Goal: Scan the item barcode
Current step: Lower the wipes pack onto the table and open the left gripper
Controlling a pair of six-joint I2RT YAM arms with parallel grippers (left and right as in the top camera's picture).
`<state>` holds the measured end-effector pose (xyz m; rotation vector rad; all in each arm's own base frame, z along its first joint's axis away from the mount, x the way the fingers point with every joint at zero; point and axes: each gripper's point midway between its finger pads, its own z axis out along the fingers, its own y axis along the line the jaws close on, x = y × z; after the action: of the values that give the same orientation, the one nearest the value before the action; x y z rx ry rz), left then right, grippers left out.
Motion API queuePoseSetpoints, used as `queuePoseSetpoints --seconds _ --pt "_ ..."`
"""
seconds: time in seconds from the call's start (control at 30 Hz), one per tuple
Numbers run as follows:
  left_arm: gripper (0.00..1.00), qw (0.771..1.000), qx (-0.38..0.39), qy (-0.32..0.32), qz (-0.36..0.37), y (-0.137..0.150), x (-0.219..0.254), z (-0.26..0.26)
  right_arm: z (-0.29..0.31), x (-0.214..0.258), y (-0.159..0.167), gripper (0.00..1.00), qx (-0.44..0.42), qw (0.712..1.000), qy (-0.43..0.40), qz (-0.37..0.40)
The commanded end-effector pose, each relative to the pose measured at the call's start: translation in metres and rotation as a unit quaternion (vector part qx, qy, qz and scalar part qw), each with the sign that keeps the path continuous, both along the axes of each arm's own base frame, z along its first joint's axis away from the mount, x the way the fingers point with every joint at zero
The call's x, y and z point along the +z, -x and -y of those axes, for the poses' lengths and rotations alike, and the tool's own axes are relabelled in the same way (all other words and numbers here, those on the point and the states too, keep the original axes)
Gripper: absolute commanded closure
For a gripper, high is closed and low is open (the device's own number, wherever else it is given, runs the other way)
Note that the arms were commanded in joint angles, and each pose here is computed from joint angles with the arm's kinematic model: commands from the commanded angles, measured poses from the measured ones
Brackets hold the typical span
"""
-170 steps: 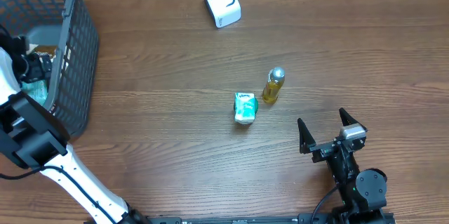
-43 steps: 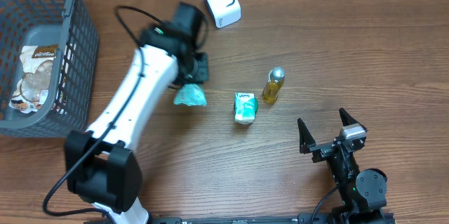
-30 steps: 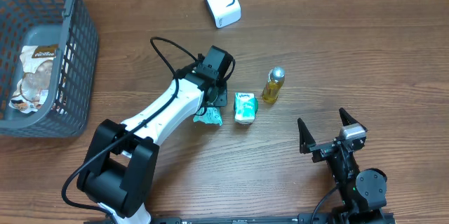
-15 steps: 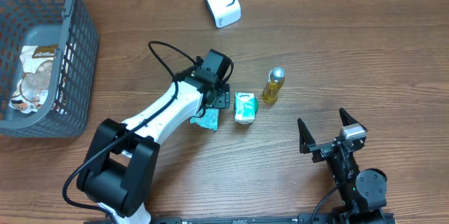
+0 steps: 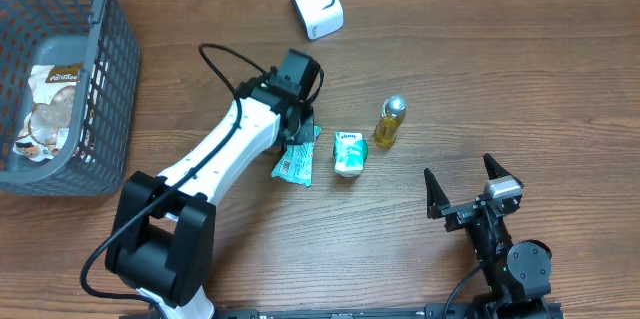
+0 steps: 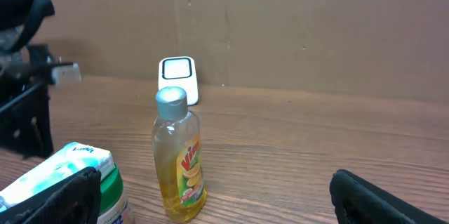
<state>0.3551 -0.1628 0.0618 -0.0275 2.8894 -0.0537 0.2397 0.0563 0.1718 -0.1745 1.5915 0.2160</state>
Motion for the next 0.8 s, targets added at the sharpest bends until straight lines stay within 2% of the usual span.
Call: queuePoseSetpoints --seconds 0.0,0.43,0.57,0.77 --pt "0.84 1.0 -0.013 0.005 -0.022 0.014 -0.018 0.004 0.0 -0.002 0.0 0.0 -0.001 1.0 0.002 0.003" --pt "0.81 0.999 -0.013 -0.01 -0.047 0.027 -0.051 -0.003 0.0 -0.002 0.0 0.0 -0.001 1.0 0.002 0.003" --pt "0.75 0.997 -0.024 -0.024 -0.071 0.032 -0.07 -0.006 0.0 -0.002 0.0 0.0 -0.001 1.0 0.002 0.003" --pt "0.69 0.999 -0.022 -0.012 -0.045 0.014 -0.041 0.0 0.0 -0.002 0.0 0.0 -0.001 1.0 0.002 0.003"
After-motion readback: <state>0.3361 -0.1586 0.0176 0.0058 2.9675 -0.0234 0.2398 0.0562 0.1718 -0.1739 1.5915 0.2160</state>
